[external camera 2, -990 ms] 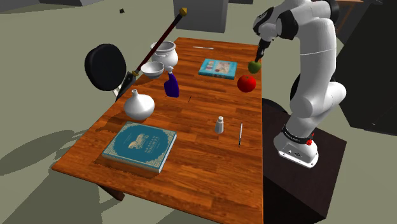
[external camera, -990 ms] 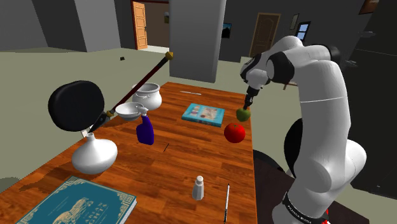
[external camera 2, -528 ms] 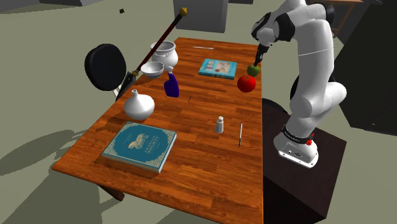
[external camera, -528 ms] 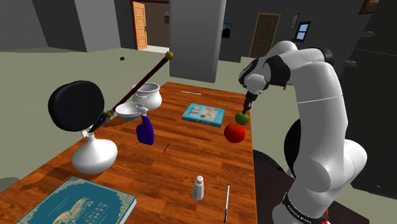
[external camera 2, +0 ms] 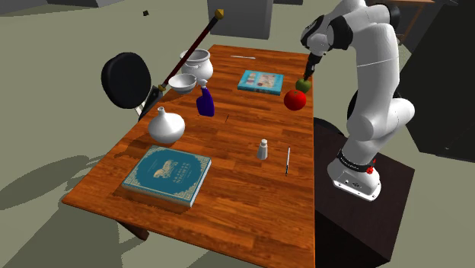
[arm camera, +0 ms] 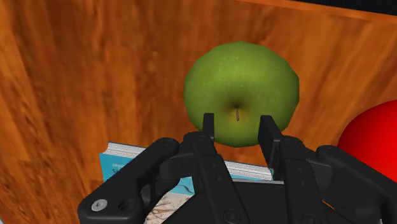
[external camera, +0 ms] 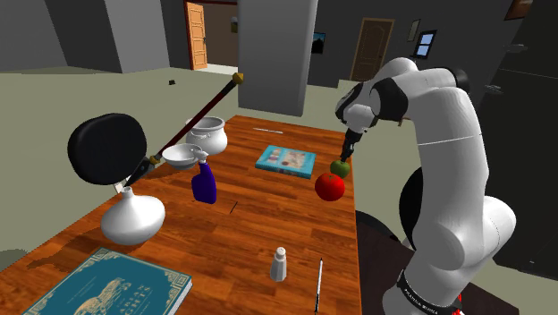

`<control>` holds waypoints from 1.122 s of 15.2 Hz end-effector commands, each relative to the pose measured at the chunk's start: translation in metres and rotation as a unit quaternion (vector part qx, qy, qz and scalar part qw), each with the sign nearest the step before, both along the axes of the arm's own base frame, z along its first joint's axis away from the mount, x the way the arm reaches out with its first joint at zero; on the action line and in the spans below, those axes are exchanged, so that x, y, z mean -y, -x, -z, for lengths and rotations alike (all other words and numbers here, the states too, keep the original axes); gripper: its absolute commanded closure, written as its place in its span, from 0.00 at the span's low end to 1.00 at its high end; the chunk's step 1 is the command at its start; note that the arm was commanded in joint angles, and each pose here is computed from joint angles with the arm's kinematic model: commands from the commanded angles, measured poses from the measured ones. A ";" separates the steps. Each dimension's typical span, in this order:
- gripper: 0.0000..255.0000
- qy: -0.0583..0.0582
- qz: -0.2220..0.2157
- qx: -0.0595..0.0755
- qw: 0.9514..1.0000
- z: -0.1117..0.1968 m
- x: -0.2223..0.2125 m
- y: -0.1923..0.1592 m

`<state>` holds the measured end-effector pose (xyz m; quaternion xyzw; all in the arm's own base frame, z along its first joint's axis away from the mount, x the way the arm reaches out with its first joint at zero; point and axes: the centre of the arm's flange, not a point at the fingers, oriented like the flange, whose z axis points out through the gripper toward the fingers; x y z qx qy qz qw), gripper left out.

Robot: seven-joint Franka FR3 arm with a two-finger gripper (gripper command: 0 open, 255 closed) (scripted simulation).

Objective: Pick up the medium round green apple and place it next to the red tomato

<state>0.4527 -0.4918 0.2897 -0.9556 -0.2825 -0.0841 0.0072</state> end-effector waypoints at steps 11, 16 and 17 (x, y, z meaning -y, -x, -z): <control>0.00 0.000 0.000 0.000 1.000 -0.049 0.003 0.008; 0.00 0.000 0.000 0.000 1.000 -0.049 0.003 0.008; 0.00 0.000 0.000 0.000 1.000 -0.049 0.003 0.008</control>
